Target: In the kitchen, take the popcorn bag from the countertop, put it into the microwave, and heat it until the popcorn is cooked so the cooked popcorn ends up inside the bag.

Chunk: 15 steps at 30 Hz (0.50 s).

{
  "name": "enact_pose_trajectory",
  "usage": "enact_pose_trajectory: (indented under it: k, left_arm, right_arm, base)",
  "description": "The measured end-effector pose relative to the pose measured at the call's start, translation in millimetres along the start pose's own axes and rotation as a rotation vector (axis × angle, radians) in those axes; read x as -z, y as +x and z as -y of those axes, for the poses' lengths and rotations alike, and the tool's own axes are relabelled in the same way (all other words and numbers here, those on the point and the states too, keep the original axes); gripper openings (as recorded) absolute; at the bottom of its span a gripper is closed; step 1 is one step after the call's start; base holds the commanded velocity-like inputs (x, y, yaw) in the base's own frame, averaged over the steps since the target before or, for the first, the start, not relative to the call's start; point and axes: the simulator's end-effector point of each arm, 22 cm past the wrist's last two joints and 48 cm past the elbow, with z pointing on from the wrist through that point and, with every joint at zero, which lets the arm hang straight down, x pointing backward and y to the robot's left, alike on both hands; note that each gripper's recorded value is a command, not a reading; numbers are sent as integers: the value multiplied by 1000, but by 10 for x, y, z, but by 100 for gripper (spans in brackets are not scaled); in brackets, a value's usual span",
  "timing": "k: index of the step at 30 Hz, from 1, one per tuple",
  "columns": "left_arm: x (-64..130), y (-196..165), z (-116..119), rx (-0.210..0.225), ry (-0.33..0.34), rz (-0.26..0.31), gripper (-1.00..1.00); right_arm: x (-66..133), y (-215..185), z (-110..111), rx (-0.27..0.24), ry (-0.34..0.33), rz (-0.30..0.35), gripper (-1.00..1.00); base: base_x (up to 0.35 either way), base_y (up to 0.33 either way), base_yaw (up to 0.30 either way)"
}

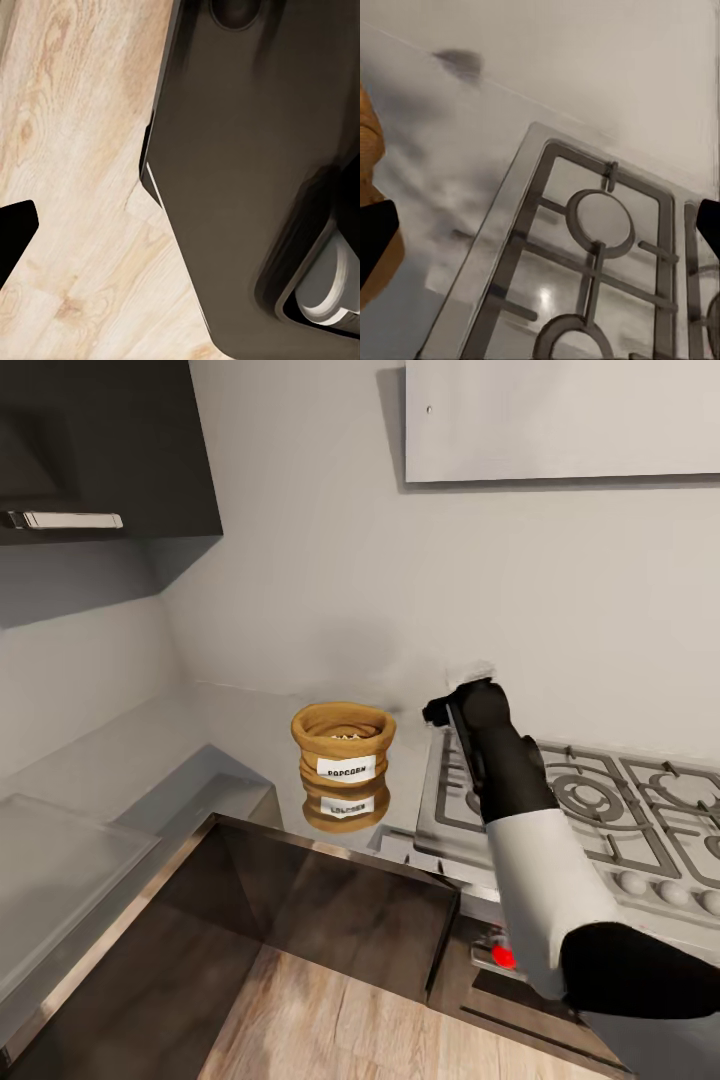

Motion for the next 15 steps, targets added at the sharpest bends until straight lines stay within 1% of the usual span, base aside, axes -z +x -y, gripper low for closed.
enact_pose_trajectory:
  k: [3, 4, 5, 7, 8, 9, 12, 15]
  left_arm:
    - [0, -3, 1, 0, 0, 1, 100]
    - [0, -6, 2, 0, 0, 1, 100]
    - [0, -7, 2, 0, 0, 1, 100]
    - [0, -8, 2, 0, 0, 2, 100]
    - [0, -10, 1, 1, 0, 2, 100]
    - [0, -10, 2, 1, 0, 3, 100]
    - [0, -10, 0, 2, 0, 3, 100]
    - [0, -10, 0, 3, -1, 3, 100]
  right_arm:
    - [-61, -201, 71, 2, 4, -15, 100]
    - [-95, -279, 118, -4, 4, -29, 100]
    - [-156, -268, 164, -24, -2, -58, 100]
    - [-214, -197, 263, -83, -12, -88, 100]
    - [-251, -127, 346, -136, -19, -108, 100]
    - [-273, -80, 380, -163, -23, -120, 100]
    - [-287, -49, 394, -176, -26, -128, 100]
    - [-294, -37, 388, -179, -30, -131, 100]
  base:
    - [0, 0, 0]
    - [0, 0, 0]
    - [0, 0, 0]
    - [0, 0, 0]
    - [0, 0, 0]
    - [0, 0, 0]
    - [0, 0, 0]
    - [0, 0, 0]
